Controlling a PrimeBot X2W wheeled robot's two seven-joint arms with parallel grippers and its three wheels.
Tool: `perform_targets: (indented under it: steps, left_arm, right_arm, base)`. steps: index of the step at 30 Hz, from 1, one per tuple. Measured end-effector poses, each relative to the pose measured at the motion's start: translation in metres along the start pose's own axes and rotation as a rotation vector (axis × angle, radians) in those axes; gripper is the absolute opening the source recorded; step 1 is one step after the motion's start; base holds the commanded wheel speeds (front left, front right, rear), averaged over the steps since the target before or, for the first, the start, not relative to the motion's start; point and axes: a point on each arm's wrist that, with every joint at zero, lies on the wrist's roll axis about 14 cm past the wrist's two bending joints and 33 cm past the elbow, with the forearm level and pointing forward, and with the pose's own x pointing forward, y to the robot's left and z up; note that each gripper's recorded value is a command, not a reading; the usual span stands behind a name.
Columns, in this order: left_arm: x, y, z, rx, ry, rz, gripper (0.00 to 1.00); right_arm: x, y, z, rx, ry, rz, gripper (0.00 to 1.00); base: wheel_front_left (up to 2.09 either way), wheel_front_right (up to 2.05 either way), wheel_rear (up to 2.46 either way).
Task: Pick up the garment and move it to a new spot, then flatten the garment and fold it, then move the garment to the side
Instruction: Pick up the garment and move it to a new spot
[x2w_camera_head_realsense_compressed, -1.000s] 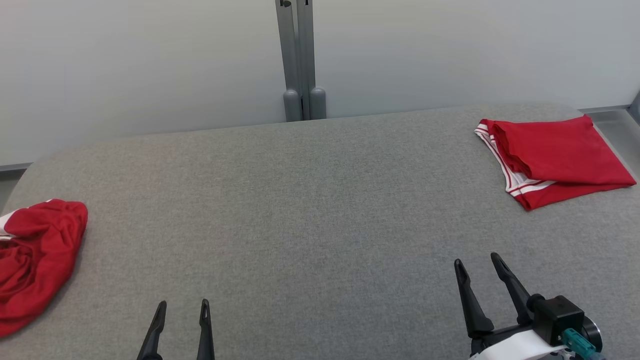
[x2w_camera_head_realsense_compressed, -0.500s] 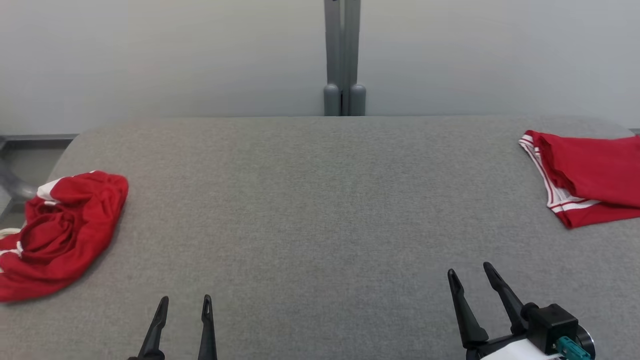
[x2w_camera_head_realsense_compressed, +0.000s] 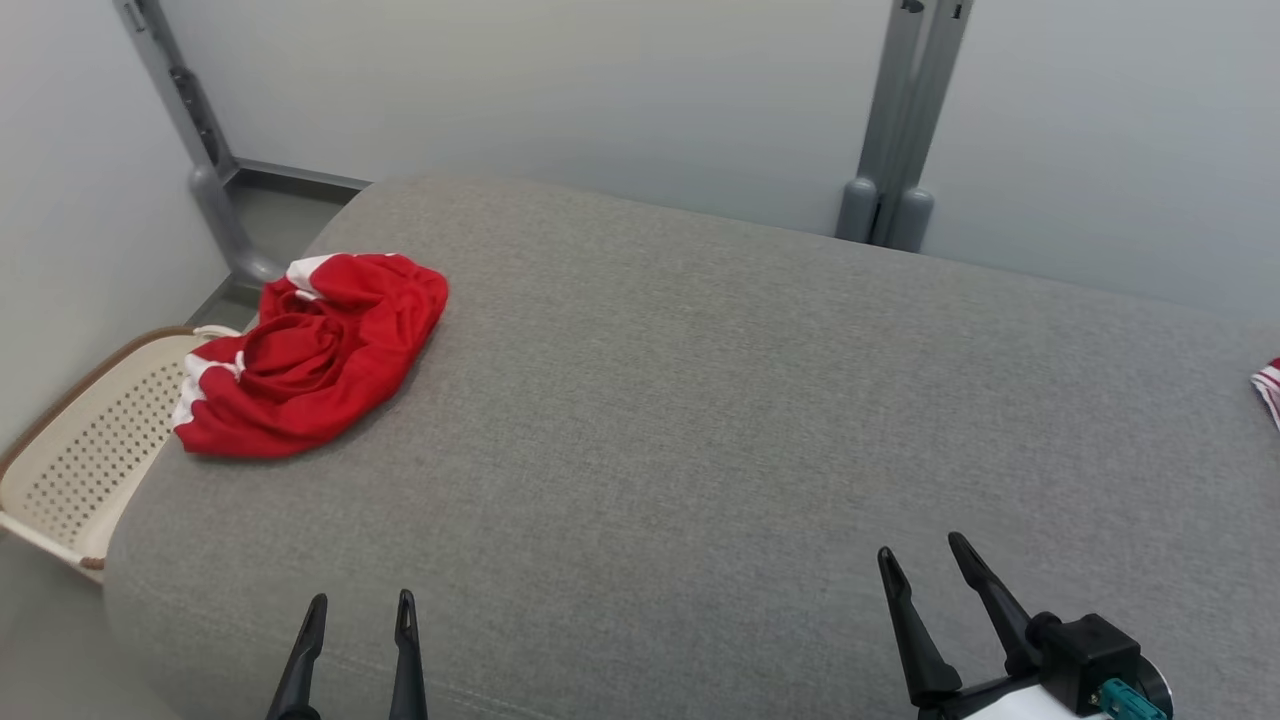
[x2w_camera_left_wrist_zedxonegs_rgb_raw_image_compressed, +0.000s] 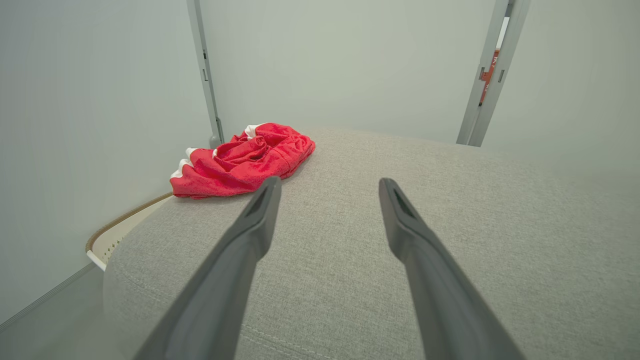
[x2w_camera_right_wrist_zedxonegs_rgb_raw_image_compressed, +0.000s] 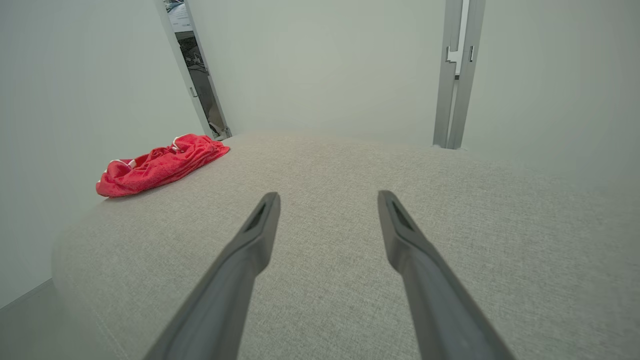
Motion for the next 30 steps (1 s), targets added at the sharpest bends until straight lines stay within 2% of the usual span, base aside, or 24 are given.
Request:
perform_targets:
  steps: [6,11,23,30]
  left_arm:
    - [-0.015,0.029,0.009,0.012,-0.028,0.113,1.00]
    - [-0.021,0.041,0.013,0.015,-0.034,0.167,1.00]
    - [-0.021,0.051,0.014,0.025,-0.030,0.212,1.00]
    - [0.019,0.060,0.046,0.083,-0.119,0.204,1.00]
  right_arm:
    - [0.016,0.029,-0.007,0.014,0.021,0.102,1.00]
    - [0.025,0.040,-0.012,0.022,0.034,0.147,1.00]
    - [0.030,0.040,-0.018,0.030,0.049,0.161,1.00]
    - [0.044,0.021,-0.018,-0.011,0.043,0.173,1.00]
  base:
    - [0.00,0.00,0.00]
    - [0.00,0.00,0.00]
    - [0.00,0.00,0.00]
    - [0.00,0.00,0.00]
